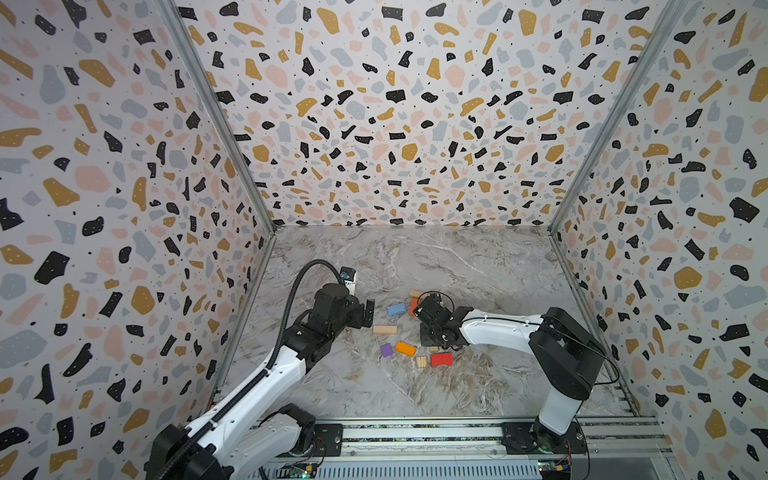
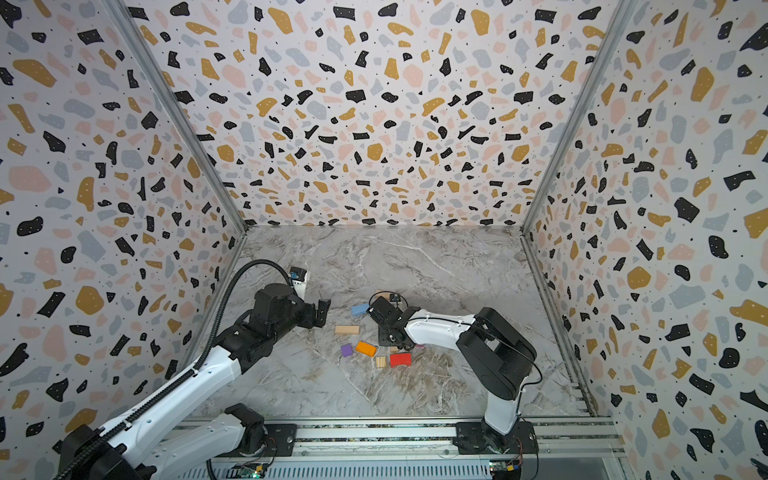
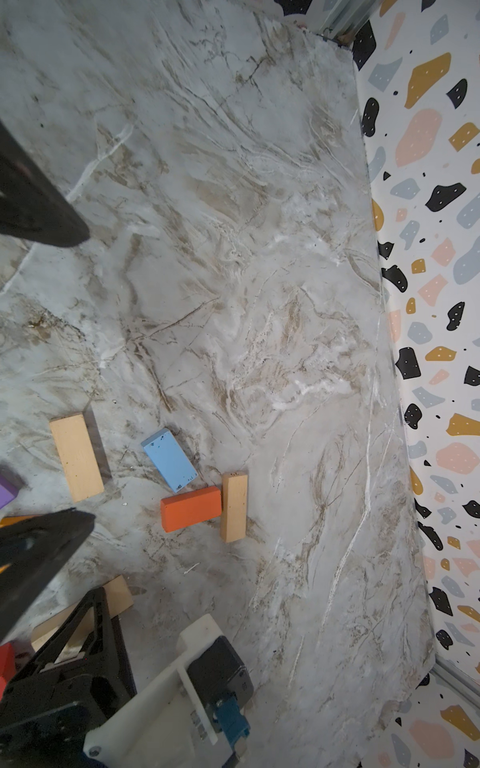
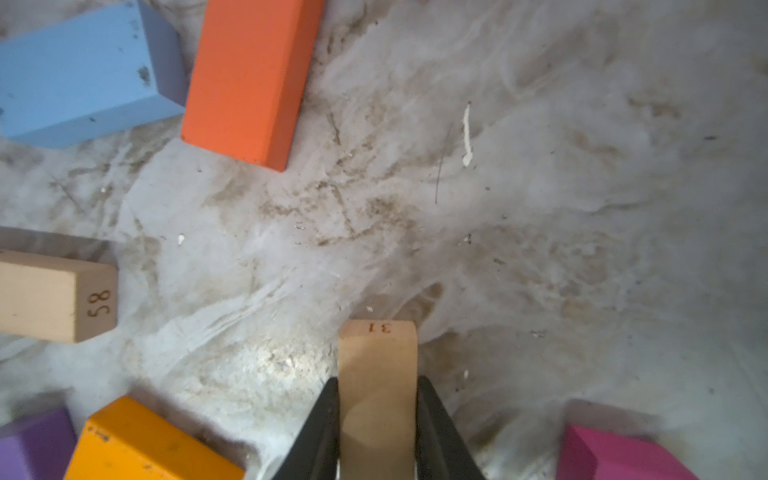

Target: Build the wood block tower

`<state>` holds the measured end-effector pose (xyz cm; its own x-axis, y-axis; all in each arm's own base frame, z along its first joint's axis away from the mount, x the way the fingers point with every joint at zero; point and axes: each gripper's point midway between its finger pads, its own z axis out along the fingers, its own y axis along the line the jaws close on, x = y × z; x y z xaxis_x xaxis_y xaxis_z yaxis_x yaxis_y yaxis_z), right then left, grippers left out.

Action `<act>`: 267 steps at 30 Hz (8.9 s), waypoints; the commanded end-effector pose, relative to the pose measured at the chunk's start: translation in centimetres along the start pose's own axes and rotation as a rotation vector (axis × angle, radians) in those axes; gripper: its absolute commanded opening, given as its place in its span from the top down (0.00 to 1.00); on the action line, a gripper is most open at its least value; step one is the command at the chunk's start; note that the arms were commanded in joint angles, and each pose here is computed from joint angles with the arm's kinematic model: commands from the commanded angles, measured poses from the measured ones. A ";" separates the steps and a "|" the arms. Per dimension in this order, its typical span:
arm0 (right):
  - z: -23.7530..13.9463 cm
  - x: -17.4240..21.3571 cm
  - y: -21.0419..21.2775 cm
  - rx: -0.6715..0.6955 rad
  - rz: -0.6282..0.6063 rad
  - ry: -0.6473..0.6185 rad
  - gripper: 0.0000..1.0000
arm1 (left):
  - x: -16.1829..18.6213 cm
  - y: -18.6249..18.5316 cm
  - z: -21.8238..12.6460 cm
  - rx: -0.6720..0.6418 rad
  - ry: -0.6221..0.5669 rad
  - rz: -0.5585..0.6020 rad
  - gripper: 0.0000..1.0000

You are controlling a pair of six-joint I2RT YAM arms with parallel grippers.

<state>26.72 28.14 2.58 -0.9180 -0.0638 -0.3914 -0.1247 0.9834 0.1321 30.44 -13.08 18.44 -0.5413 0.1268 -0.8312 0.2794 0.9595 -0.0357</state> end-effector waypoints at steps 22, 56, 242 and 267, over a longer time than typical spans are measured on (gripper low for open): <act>-0.7 -9.3 -5.5 0.019 0.063 -0.068 0.80 | 0.3 -0.4 1.0 0.008 0.039 0.003 0.00; 3.0 -8.5 -10.3 0.079 0.035 -0.020 0.67 | 0.9 -2.8 1.3 0.144 0.071 0.020 0.00; -13.6 -6.4 -12.1 -0.239 0.016 -0.290 0.08 | 2.5 -24.2 16.2 0.456 0.466 -0.284 0.84; -12.8 -5.1 -12.8 -0.214 0.022 -0.261 0.08 | 4.3 -24.3 18.5 0.423 0.492 -0.376 0.83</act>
<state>28.60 14.25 14.43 -0.8011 0.0365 -0.5974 -0.2094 0.9179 0.3369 35.43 -40.11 5.32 -0.9287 0.0315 -0.3694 0.2418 0.8068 -0.5391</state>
